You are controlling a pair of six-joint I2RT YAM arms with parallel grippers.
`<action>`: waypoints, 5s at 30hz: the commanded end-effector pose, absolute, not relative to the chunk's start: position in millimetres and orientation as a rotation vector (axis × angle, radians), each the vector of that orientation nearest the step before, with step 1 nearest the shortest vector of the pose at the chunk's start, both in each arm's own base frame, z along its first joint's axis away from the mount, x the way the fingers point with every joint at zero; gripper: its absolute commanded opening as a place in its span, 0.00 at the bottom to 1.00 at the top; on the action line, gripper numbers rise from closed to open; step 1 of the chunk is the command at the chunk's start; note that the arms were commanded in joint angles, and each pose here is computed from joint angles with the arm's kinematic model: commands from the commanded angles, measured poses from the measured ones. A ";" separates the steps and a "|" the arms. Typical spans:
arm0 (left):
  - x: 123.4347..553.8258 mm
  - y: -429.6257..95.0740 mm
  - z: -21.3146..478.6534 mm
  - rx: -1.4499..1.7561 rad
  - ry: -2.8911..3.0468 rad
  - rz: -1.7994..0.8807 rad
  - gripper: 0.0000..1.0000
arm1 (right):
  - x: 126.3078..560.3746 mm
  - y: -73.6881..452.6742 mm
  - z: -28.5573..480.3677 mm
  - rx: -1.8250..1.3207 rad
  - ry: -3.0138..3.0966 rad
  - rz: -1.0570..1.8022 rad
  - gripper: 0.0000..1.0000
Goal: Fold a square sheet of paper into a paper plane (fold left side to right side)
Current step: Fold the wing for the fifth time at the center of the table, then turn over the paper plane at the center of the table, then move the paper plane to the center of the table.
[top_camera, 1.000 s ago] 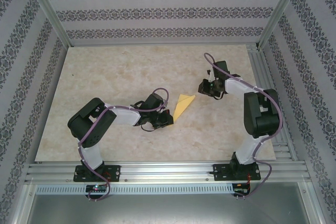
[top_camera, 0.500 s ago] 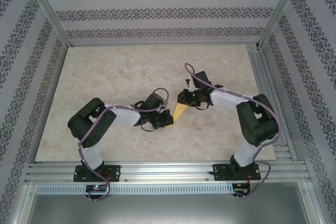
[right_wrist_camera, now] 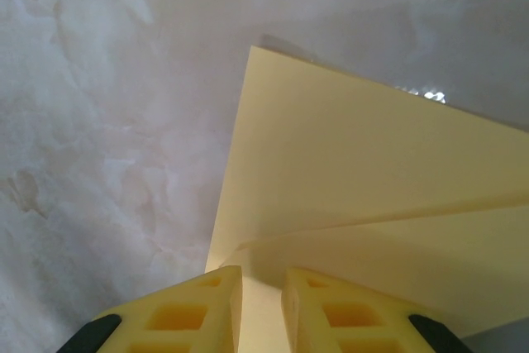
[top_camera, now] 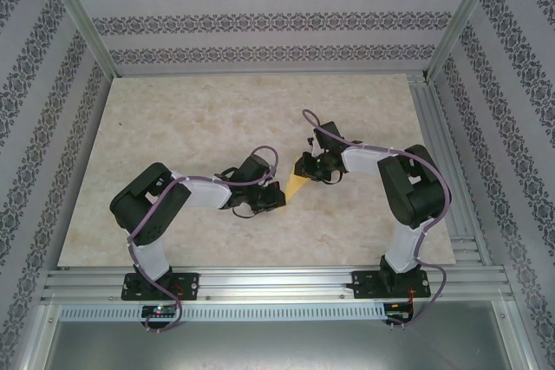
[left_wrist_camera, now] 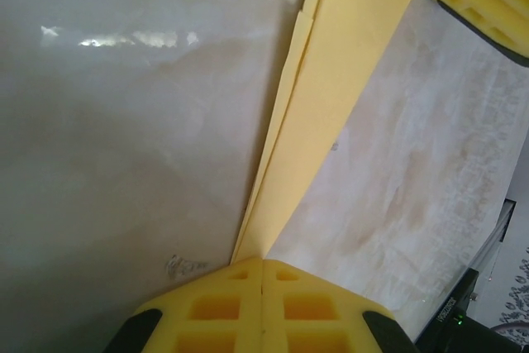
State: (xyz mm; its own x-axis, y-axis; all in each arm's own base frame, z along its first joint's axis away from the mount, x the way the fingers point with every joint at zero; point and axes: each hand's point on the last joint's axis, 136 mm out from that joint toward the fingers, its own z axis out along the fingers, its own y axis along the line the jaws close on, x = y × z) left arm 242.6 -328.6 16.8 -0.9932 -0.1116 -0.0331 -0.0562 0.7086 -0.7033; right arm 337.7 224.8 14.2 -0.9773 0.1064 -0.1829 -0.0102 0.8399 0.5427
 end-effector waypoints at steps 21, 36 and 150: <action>200.5 -269.6 21.4 -0.184 2.971 -0.841 0.00 | 361.5 200.2 59.1 0.053 2.741 0.643 0.31; 258.7 -219.1 92.2 -0.107 2.720 -0.363 0.18 | 324.3 201.3 77.3 0.088 2.752 0.194 0.73; 252.1 -201.8 95.8 -0.117 2.711 -0.292 0.29 | 257.1 211.8 30.0 -0.491 2.894 -0.405 0.33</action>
